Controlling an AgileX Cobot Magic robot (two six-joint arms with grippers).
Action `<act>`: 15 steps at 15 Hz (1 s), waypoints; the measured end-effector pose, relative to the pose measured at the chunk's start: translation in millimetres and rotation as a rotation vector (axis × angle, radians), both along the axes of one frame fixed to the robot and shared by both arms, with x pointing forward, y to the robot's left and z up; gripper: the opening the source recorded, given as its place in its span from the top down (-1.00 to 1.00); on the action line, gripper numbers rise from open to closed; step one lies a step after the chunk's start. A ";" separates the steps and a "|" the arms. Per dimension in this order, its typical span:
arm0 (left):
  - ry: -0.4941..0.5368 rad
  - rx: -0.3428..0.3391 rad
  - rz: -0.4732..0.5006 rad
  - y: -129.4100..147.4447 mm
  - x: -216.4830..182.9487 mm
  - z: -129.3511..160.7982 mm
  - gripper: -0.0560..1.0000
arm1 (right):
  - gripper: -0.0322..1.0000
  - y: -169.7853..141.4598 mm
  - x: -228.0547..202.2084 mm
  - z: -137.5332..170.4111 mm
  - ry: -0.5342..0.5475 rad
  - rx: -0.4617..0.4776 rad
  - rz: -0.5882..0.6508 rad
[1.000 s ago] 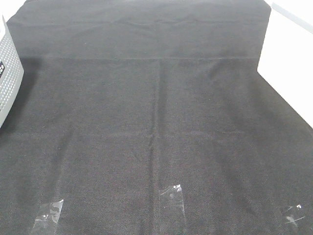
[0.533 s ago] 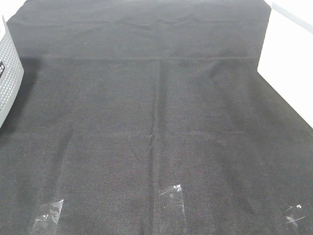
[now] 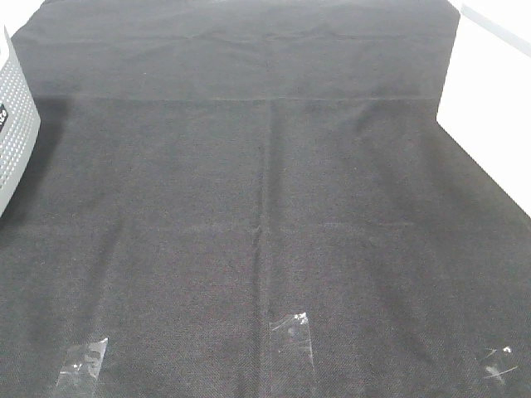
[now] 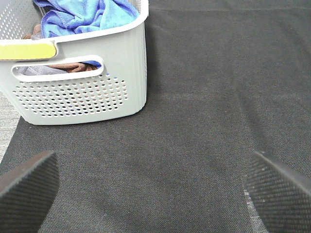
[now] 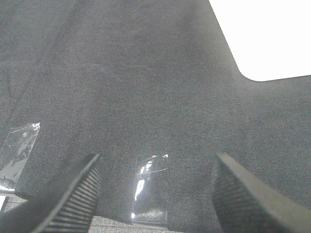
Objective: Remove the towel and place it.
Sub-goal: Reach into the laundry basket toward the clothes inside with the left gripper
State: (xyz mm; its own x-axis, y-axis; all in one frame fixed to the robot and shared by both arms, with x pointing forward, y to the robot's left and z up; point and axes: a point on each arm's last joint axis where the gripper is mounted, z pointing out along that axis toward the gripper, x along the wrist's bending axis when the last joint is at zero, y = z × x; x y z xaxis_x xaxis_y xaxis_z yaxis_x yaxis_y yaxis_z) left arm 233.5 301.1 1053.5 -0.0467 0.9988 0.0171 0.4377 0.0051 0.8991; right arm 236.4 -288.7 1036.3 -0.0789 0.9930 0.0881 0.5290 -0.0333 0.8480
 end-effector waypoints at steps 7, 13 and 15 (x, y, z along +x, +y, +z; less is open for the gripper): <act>0.000 0.000 0.000 0.0 0.0 0.0 -0.98 | -0.29 0.0 0.0 0.0 0.000 0.000 0.000; 0.000 0.004 -0.002 0.0 0.0 0.0 -0.98 | -0.29 0.0 0.0 0.0 0.000 0.000 0.000; 0.029 0.080 -0.034 0.8 3.7 0.1 -0.98 | -0.29 0.0 0.0 0.0 0.000 0.000 0.000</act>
State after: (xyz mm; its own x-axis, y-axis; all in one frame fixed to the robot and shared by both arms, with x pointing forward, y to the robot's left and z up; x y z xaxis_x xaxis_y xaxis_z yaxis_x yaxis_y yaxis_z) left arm 237.2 301.9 1053.6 -0.0108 0.9951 0.0981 0.4620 -0.0820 0.8831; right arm 236.4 -288.7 1036.3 -0.0789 0.9930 0.0881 0.5290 -0.0333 0.8480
